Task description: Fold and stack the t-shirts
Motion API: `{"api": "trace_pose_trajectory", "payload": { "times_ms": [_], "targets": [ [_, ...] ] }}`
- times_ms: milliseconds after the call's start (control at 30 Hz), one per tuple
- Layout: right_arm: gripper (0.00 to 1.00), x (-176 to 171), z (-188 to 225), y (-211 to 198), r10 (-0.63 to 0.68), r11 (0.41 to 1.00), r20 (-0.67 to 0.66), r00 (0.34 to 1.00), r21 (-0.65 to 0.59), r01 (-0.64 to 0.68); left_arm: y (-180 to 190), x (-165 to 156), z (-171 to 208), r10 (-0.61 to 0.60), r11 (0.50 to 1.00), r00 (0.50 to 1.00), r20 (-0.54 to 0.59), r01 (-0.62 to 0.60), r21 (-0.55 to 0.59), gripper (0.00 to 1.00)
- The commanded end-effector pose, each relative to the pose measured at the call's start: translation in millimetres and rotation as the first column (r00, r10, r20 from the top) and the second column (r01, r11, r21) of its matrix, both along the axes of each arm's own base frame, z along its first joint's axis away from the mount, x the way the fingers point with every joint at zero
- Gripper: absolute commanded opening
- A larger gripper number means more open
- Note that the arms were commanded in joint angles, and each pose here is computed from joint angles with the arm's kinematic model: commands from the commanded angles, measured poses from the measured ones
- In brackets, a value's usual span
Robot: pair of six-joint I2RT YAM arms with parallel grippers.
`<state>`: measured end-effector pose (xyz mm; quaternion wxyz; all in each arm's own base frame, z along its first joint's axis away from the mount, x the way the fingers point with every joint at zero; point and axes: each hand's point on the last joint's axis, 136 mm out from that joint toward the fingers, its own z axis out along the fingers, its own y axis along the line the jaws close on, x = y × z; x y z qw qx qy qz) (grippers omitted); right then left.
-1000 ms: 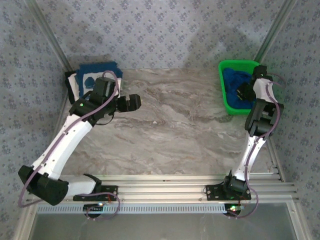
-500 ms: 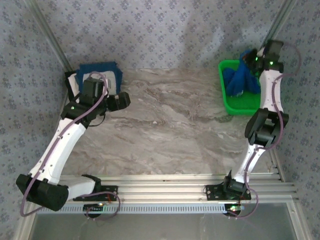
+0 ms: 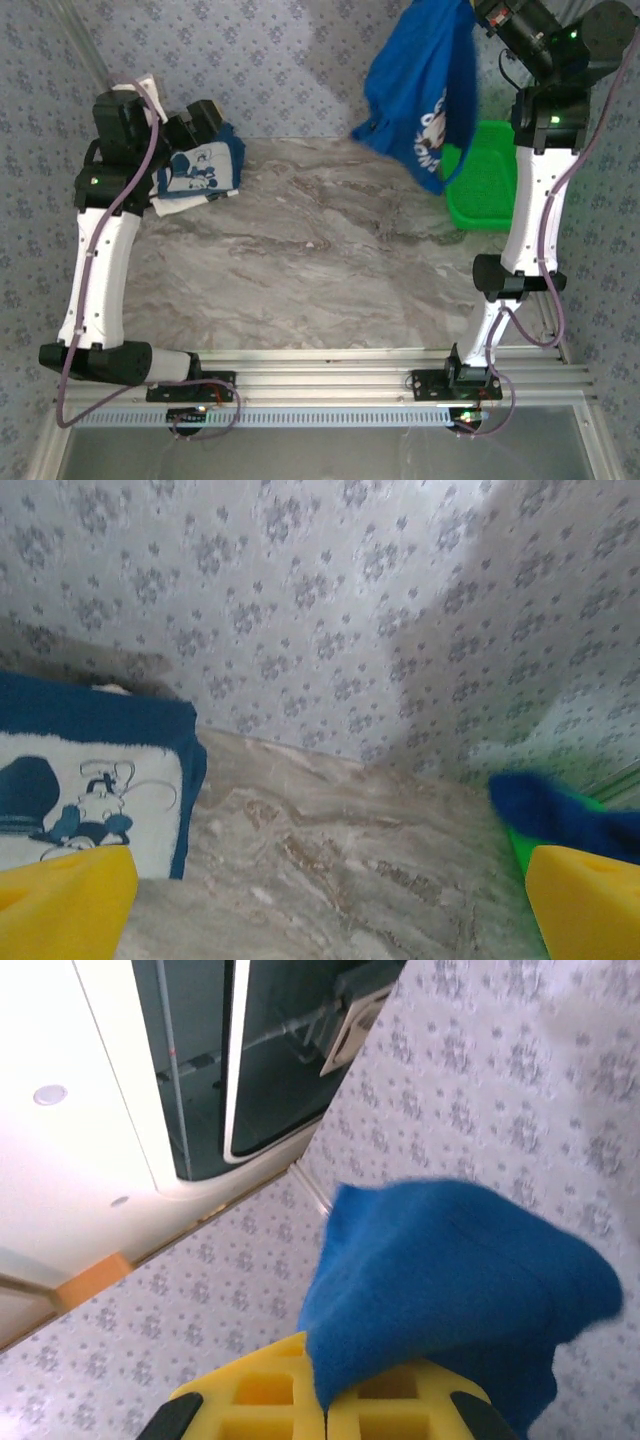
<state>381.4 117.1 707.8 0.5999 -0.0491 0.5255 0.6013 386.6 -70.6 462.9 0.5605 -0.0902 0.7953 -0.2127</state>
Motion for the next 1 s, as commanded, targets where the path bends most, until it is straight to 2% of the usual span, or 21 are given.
{"api": "trace_pose_trajectory", "payload": {
  "times_ms": [0, 133, 233, 333, 567, 633, 733, 833, 900, 933, 967],
  "targets": [
    [0.0, 7, -35, 31, 0.124, 0.989, -0.128, 0.984, -0.064, -0.133, -2, -5, 8, -0.031, 0.999, 0.999, 0.022, 0.03, 0.01, 1.0],
    [0.0, 26, -87, 72, 0.2, 0.965, -0.253, 0.947, -0.119, -0.235, -6, -7, -7, -0.048, 0.999, 0.999, -0.007, 0.048, -0.007, 1.0],
    [0.0, 40, -132, 96, 0.189, 0.949, -0.355, 0.916, -0.174, -0.263, -14, -12, -19, -0.095, 0.995, 0.995, -0.023, 0.094, -0.026, 1.0],
    [0.0, 45, -162, 119, 0.224, 0.933, -0.417, 0.881, -0.171, -0.318, -14, -18, -31, -0.103, 0.994, 0.994, -0.04, 0.102, -0.027, 0.99],
    [0.0, 29, -137, 155, 0.311, 0.911, -0.358, 0.881, -0.154, -0.384, -20, -30, -25, -0.151, 0.988, 0.988, -0.018, 0.15, -0.019, 1.0],
    [0.0, 24, -133, 155, 0.293, 0.916, -0.34, 0.894, -0.168, -0.364, -24, -33, -21, -0.172, 0.985, 0.985, -0.009, 0.172, -0.027, 1.0],
    [0.0, 21, -147, 150, 0.17, 0.929, -0.36, 0.917, -0.25, -0.271, -37, -38, -23, -0.239, 0.97, 0.971, -0.004, 0.238, -0.051, 1.0],
    [0.0, 20, -207, 148, -0.016, 0.92, -0.443, 0.896, -0.358, -0.16, -50, -44, -39, -0.278, 0.959, 0.96, -0.036, 0.275, -0.06, 1.0],
    [0.0, 14, -245, 156, -0.05, 0.954, -0.456, 0.889, -0.286, -0.093, -56, -47, -60, -0.287, 0.956, 0.955, -0.077, 0.28, -0.09, 1.0],
    [0.0, 13, -295, 163, -0.069, 0.968, -0.508, 0.859, -0.241, -0.065, -59, -49, -74, -0.29, 0.954, 0.951, -0.104, 0.279, -0.107, 1.0],
    [0.0, 7, -323, 168, -0.087, 0.981, -0.522, 0.849, -0.193, -0.018, -61, -53, -86, -0.29, 0.954, 0.948, -0.13, 0.274, -0.125, 1.0]
  ]
}}
